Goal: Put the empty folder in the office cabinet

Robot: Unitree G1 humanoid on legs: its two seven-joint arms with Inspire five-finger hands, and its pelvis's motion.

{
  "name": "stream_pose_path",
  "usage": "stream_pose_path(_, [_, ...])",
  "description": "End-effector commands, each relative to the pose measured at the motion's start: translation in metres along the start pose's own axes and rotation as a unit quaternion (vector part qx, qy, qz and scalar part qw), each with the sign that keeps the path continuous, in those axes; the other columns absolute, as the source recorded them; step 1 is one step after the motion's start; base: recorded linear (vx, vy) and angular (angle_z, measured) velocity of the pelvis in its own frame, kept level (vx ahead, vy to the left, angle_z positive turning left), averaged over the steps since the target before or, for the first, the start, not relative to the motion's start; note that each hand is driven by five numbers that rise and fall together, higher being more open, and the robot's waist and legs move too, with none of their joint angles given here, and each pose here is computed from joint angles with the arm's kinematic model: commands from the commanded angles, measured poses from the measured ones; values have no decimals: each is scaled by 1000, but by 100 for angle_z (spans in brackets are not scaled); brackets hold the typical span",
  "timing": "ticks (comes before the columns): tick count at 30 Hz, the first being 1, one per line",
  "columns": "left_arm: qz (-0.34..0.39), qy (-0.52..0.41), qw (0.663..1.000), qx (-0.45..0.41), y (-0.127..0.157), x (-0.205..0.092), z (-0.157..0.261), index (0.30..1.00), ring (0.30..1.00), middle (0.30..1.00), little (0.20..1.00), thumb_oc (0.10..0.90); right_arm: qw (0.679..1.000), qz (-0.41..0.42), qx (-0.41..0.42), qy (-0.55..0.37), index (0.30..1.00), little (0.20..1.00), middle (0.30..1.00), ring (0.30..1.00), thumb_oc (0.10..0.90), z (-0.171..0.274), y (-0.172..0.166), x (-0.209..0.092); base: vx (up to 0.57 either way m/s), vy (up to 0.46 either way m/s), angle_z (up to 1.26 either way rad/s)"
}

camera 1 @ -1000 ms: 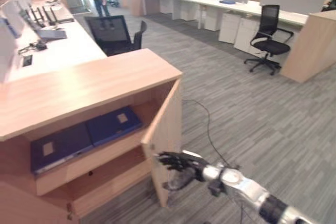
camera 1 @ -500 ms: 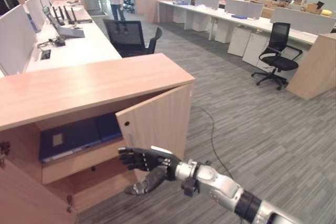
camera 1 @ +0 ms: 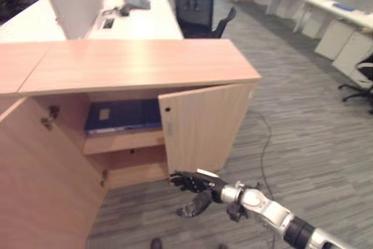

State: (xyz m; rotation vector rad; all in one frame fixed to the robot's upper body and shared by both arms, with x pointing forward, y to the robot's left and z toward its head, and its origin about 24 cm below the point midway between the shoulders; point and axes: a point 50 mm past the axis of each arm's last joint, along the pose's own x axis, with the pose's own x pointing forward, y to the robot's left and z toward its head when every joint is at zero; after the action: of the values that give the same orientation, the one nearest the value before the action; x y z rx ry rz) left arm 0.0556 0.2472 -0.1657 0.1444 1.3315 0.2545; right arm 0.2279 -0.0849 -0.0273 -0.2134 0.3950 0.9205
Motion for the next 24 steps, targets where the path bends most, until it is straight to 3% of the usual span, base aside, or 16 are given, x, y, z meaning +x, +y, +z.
stream_pose_path(1, [-42, -81, 995, -38, -21, 0, 45, 900, 900, 900, 900, 800, 992, -93, -85, 12, 900, 900, 900, 900, 800, 4, -33, 1, -163, -33, 301])
stream_pose_path(4, [-55, -78, 993, -65, -28, -1, 42, 900, 900, 900, 900, 800, 974, -161, -41, 152, 900, 900, 900, 900, 800, -66, -41, -25, -135, 34, 164])
stream_pose_path(9, [-55, -62, 991, -102, -32, -1, 31, 900, 900, 900, 900, 800, 944, -228, 33, 236, 900, 900, 900, 900, 800, -114, -38, -50, -15, 76, 97])
stream_pose_path(10, [-54, -40, 989, -132, -32, -1, 20, 900, 900, 900, 900, 800, 887, -298, 98, 339, 900, 900, 900, 900, 800, -160, -25, -81, 6, 202, 92])
stream_pose_path(11, [-52, -34, 989, -138, -31, -1, 17, 900, 900, 900, 900, 800, 862, -320, 129, 372, 900, 900, 900, 900, 800, -174, -17, -94, 8, 206, 93])
stream_pose_path(12, [-52, -34, 989, -136, -31, -1, 17, 900, 900, 900, 900, 800, 861, -322, 130, 372, 900, 900, 900, 900, 800, -174, -17, -94, 14, 133, 65])
stream_pose_path(17, [-53, -12, 987, -152, -22, -1, 1, 900, 900, 900, 900, 800, 743, -408, 321, 423, 900, 900, 900, 900, 800, -217, 29, -146, 13, 189, 68])
stream_pose_path(22, [-21, -18, 987, -156, 3, -1, -4, 900, 900, 900, 900, 800, 700, -426, 374, 435, 900, 900, 900, 900, 800, -229, 51, -165, -7, 145, 56])
stream_pose_path(24, [20, -48, 986, -156, 33, -2, 7, 900, 900, 900, 900, 800, 683, -435, 387, 440, 900, 900, 900, 900, 800, -232, 56, -175, 5, 168, 24])
